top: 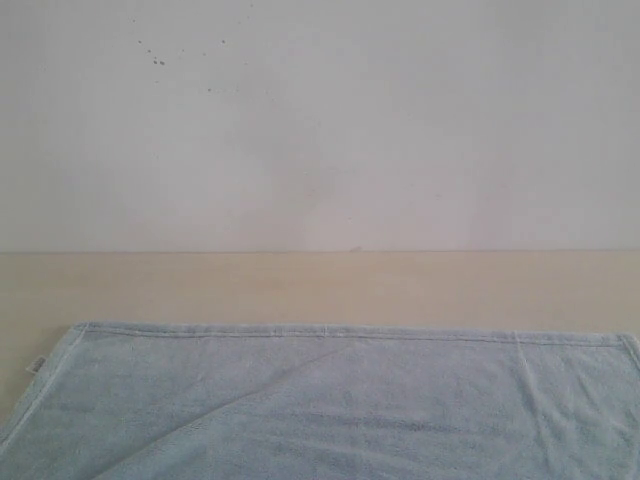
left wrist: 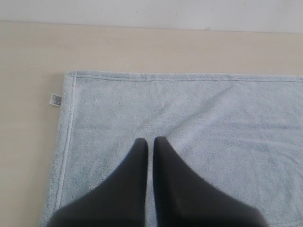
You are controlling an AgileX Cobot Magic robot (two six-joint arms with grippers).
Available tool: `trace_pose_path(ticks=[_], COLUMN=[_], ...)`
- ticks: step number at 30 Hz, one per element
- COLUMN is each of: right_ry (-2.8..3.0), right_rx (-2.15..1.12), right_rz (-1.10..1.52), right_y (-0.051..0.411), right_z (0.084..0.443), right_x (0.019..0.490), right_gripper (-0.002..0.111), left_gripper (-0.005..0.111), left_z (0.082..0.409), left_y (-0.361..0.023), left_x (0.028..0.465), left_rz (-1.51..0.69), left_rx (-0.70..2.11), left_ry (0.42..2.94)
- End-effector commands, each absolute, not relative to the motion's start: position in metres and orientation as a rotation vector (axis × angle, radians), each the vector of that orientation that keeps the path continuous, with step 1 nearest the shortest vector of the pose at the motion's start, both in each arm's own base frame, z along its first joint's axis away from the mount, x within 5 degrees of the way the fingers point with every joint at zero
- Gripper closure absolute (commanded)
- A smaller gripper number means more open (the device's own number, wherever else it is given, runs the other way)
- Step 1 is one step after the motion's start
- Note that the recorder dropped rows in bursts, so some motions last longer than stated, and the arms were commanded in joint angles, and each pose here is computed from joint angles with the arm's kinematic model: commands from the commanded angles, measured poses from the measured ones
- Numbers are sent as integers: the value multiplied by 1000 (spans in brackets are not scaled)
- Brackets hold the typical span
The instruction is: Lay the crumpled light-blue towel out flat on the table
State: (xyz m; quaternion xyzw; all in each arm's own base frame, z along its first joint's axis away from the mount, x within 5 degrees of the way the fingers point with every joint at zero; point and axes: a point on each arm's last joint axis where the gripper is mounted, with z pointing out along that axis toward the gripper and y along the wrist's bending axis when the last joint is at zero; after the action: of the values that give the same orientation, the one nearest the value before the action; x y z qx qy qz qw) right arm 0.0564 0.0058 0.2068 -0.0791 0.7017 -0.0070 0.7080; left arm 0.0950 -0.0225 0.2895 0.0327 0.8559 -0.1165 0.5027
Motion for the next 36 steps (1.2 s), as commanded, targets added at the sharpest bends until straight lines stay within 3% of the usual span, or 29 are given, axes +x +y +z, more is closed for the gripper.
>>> trace_pose_path(ticks=[1,24,36], right_ry=[1562,1562,1562], right_rx=[-179,-176,-176], right_rz=[-22,-19,-19], right_y=[6,6,6], right_z=[205,205,205], right_x=[56,56,56], right_gripper=[108,108,108], left_gripper=[103,103,103], left_z=[289,289,310], left_y=[-23,-23,-18], left_x=[94,94,40], left_rz=[-285,-285,-279], left_rx=[81,81,101], left_ry=[2058,2058,1752])
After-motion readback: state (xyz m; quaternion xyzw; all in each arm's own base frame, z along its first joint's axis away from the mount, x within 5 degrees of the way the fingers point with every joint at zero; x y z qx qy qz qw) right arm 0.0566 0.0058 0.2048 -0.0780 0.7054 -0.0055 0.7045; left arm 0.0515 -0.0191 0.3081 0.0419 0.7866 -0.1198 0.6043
